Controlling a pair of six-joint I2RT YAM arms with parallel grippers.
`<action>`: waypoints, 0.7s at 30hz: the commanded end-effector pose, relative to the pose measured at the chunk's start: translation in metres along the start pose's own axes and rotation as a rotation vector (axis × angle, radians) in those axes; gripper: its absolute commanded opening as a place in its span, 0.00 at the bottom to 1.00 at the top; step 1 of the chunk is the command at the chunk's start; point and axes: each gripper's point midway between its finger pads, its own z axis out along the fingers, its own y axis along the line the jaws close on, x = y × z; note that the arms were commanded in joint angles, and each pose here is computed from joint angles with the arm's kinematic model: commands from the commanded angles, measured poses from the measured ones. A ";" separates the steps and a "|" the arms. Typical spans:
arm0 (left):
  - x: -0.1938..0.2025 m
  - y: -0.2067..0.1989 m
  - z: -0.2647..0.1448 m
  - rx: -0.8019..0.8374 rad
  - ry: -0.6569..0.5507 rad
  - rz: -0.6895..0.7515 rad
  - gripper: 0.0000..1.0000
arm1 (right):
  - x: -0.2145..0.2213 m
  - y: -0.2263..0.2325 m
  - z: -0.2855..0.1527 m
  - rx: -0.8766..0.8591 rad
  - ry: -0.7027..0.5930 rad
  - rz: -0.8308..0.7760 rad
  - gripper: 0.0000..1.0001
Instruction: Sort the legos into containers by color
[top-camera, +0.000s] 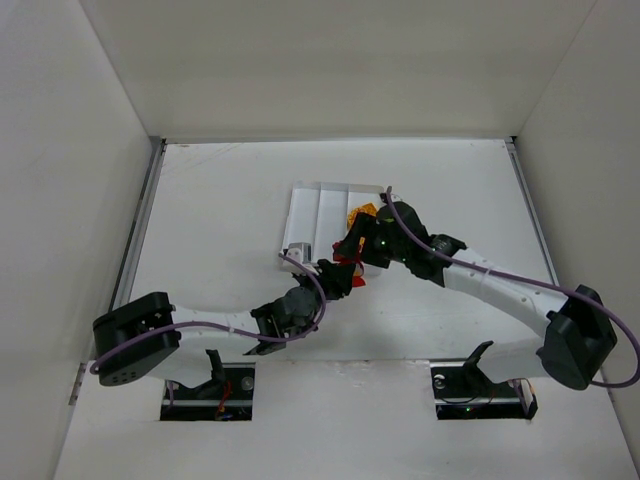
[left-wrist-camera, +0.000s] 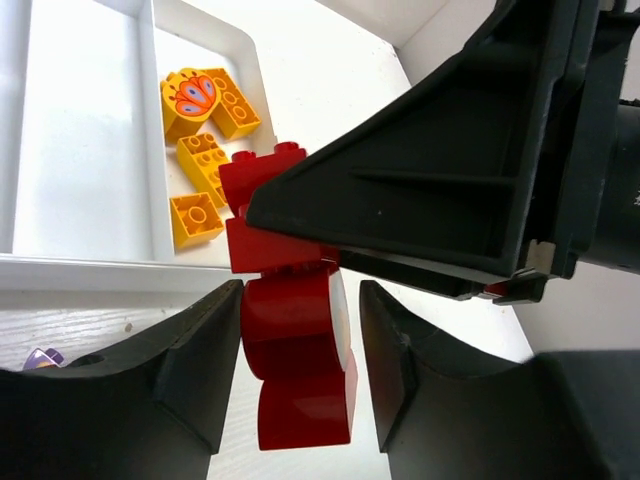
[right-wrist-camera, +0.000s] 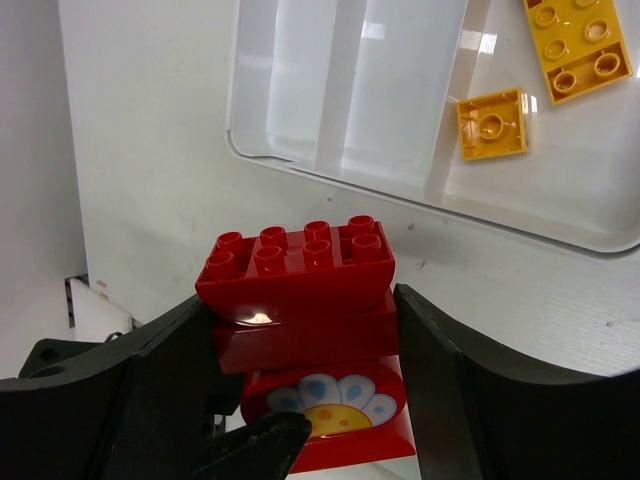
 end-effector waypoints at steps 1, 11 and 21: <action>-0.017 -0.009 0.002 0.003 -0.076 -0.043 0.42 | -0.017 0.027 -0.014 -0.105 -0.064 0.029 0.48; -0.027 -0.009 0.002 0.000 -0.109 -0.077 0.16 | -0.016 0.033 -0.024 -0.125 -0.084 0.050 0.62; -0.039 -0.016 -0.010 0.056 -0.108 -0.120 0.12 | -0.051 0.020 -0.066 -0.206 -0.229 0.111 0.92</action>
